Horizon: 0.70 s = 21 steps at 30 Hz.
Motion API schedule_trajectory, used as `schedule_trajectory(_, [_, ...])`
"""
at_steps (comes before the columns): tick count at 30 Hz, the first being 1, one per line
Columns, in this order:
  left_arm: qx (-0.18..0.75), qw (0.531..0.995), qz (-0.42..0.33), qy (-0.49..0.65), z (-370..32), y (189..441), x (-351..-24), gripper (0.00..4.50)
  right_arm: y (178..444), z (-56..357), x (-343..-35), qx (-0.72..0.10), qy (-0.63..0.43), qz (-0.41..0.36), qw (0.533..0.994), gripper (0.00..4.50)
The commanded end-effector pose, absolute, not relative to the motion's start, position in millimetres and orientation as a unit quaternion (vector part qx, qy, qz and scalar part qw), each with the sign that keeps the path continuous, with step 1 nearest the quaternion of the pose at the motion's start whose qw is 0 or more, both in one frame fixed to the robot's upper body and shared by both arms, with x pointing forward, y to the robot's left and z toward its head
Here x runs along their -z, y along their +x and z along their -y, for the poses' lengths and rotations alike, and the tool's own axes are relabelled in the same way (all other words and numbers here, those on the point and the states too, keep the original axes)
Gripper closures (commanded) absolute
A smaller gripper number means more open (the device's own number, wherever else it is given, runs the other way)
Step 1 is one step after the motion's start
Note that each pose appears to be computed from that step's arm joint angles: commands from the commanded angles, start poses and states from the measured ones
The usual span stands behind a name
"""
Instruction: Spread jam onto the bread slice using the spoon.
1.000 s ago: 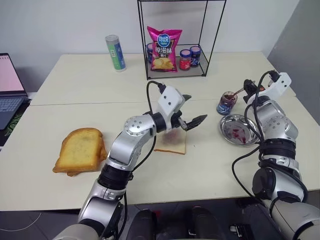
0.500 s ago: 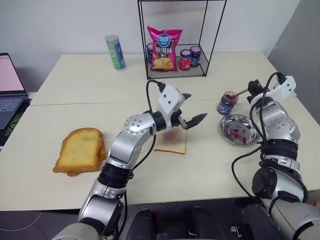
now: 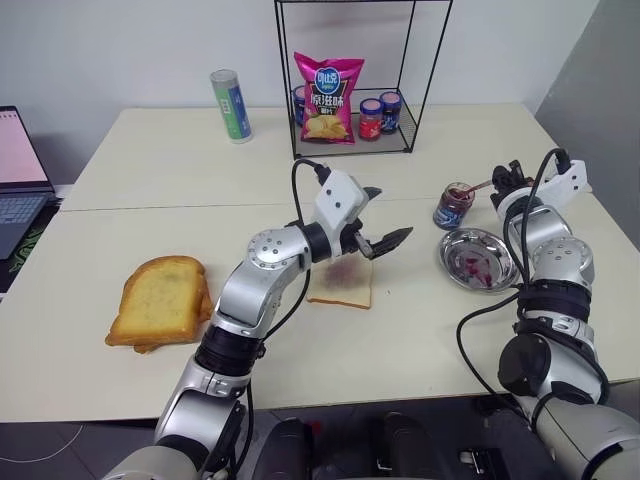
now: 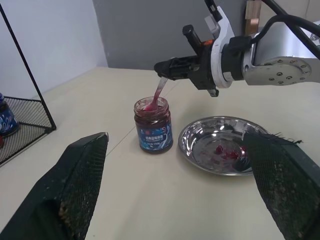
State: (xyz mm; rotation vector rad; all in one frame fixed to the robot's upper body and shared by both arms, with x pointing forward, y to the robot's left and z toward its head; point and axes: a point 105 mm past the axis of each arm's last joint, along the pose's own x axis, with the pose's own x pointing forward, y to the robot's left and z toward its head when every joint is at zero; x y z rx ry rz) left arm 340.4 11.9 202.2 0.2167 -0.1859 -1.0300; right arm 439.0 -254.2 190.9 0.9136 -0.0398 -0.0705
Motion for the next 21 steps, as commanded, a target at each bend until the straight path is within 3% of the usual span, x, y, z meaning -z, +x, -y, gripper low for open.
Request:
schedule_trajectory(1, [0.496, 0.852, 0.123, 0.113, -8.4, 334.8, -218.7, 0.00, 434.7, 260.8, -228.6, 0.016, 0.436, 0.072, 0.897, 4.47])
schedule_trajectory(21, [0.502, 0.848, 0.122, 0.114, -5.9, 332.4, -217.1, 0.00, 424.2, 273.6, -232.9, 0.027, 0.425, 0.082, 0.901, 4.47])
